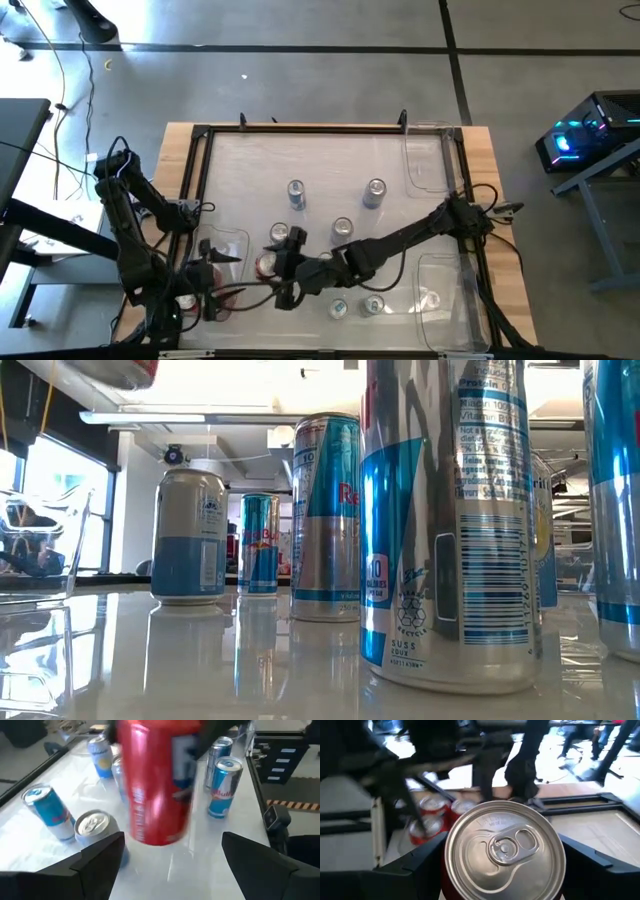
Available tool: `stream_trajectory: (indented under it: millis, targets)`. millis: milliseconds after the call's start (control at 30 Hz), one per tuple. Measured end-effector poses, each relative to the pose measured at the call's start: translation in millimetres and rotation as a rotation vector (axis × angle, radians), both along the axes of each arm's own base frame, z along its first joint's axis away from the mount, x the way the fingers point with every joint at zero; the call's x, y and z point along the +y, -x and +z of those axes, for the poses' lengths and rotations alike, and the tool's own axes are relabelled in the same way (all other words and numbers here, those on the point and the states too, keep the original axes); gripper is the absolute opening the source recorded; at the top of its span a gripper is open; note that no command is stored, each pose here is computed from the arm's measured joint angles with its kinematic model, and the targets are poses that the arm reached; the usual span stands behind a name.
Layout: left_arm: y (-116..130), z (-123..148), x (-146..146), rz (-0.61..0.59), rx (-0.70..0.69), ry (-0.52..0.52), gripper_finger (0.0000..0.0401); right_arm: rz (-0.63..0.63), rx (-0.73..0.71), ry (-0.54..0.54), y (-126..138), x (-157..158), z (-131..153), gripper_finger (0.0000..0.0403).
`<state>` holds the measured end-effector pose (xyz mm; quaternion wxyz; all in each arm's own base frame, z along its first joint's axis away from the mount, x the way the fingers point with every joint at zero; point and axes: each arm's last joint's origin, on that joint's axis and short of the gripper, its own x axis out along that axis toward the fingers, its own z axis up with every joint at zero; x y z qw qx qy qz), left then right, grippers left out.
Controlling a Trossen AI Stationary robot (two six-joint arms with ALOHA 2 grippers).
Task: Sort soda cans
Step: Put the bottom right red soda can into the bottom left transparent bin
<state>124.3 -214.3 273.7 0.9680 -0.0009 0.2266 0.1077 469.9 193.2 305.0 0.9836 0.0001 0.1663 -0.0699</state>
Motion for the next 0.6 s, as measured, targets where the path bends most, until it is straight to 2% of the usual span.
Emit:
stream_trajectory:
  millis: [100,200,267,467,600]
  targets:
    - [0.4,-1.8,2.7,0.025,0.005,0.0,0.0328,0.078,0.053,-0.038,-11.4,9.0,-30.6,0.0287]
    - [0.3,-2.4,3.0,0.031,0.002,-0.001,0.0329,0.111,0.152,-0.069,-19.4,15.1,-69.9,0.0287]
    - [0.5,-2.4,2.9,0.033,0.001,0.003,0.0329,0.132,0.184,-0.084,-23.1,17.8,-86.5,0.0287]
    - [0.4,-2.3,3.2,0.036,-0.003,0.004,0.0329,0.159,0.231,-0.089,-27.5,23.1,-111.8,0.0287]
    - [0.4,-2.5,3.3,0.037,-0.003,0.003,0.0329,0.164,0.222,-0.087,-27.9,23.5,-111.5,0.0287]
